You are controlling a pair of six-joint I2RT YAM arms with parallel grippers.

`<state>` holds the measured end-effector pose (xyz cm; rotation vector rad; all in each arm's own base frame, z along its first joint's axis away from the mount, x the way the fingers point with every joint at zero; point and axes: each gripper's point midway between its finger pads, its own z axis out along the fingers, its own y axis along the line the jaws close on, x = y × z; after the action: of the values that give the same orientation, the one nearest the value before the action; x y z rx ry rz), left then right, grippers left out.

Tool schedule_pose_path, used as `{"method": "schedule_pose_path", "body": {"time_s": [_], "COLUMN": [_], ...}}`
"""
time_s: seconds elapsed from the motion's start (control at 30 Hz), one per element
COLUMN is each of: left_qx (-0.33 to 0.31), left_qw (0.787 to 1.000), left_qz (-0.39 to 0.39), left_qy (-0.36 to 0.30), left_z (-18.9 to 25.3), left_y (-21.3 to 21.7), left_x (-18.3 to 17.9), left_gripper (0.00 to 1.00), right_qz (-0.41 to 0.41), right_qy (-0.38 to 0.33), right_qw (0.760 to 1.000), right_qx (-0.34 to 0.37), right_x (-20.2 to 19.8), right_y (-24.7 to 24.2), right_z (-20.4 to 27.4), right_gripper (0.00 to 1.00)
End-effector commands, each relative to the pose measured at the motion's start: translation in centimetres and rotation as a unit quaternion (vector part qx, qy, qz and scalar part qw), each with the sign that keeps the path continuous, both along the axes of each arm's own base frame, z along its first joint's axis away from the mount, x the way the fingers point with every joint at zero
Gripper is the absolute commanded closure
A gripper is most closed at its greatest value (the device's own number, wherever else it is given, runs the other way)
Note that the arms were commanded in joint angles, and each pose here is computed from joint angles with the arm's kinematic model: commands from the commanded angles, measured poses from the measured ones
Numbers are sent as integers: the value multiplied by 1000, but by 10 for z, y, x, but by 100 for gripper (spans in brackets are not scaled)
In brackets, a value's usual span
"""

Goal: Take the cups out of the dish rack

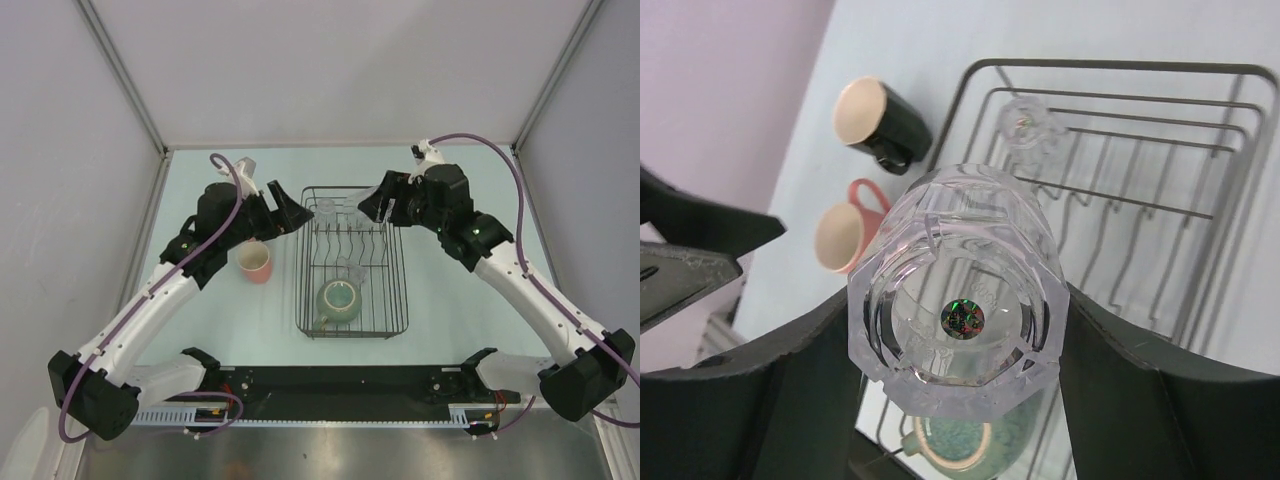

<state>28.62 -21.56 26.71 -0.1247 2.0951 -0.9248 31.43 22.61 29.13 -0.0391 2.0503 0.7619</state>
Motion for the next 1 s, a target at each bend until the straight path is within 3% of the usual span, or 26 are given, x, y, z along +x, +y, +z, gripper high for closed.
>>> {"method": "schedule_pose_path", "body": {"time_s": [0.0,0.27,0.47,0.7,0.97], "left_qx": [-102,-227,-278,-300,-306], "left_qw": [992,959,941,933,928], "left_qz": [-53,-148,-172,-178,-190], "left_qy": [-62,-77,-89,-83,-94], "left_z": [52,83,88,83,92], "left_y": [-27,-59,-64,-66,-72], "left_x": [-4,-22,-30,-33,-34], "left_gripper": [11,11,12,16,21], "right_qz": [62,126,153,187,213], "right_qy": [-44,-48,-34,-25,-20], "right_qw": [994,952,917,881,871], "right_qx": [83,276,367,433,441], "right_x": [-8,-18,-26,-33,-39], "right_y": [24,27,29,34,52], "right_z": [38,68,69,77,77], "right_gripper": [100,100,100,100,100]}}
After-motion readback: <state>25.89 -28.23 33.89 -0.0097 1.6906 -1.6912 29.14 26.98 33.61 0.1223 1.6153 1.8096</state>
